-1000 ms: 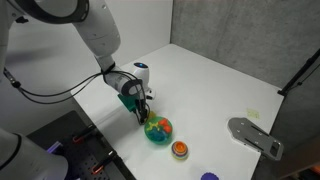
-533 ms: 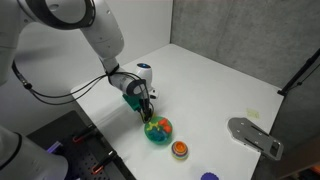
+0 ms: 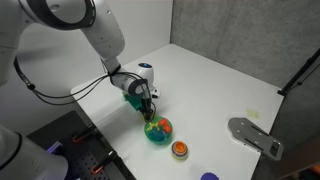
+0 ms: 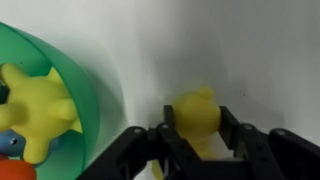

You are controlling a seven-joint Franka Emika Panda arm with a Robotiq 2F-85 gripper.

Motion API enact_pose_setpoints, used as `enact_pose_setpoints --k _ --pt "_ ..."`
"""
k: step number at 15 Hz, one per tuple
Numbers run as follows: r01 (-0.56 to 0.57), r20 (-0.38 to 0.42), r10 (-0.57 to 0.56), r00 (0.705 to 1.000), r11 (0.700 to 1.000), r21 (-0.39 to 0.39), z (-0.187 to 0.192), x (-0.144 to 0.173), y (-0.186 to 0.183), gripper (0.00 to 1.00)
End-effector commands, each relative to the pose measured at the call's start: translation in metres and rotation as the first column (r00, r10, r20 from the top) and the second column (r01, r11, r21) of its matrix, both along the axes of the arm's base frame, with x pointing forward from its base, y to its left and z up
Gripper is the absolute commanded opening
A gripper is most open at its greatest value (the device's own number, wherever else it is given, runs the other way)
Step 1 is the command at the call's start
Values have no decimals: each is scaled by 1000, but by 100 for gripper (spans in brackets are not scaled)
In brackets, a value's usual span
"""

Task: Put the yellow thing into the bowl

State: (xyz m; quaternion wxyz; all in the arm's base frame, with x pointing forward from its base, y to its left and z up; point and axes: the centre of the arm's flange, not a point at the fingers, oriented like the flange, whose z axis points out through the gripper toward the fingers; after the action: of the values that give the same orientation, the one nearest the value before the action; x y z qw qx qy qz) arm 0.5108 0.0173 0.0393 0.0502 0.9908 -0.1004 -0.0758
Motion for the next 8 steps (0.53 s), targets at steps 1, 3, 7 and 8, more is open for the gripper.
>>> enact_pose_setpoints --k 1,3,7,8 --pt "5 9 -5 1000 1000 0 23 10 -2 22" --pt "2 29 -2 1000 1000 8 35 13 -2 19" --pt "2 82 -3 997 1000 20 72 24 -5 19" --pt "2 94 -4 996 1000 23 81 26 -6 19"
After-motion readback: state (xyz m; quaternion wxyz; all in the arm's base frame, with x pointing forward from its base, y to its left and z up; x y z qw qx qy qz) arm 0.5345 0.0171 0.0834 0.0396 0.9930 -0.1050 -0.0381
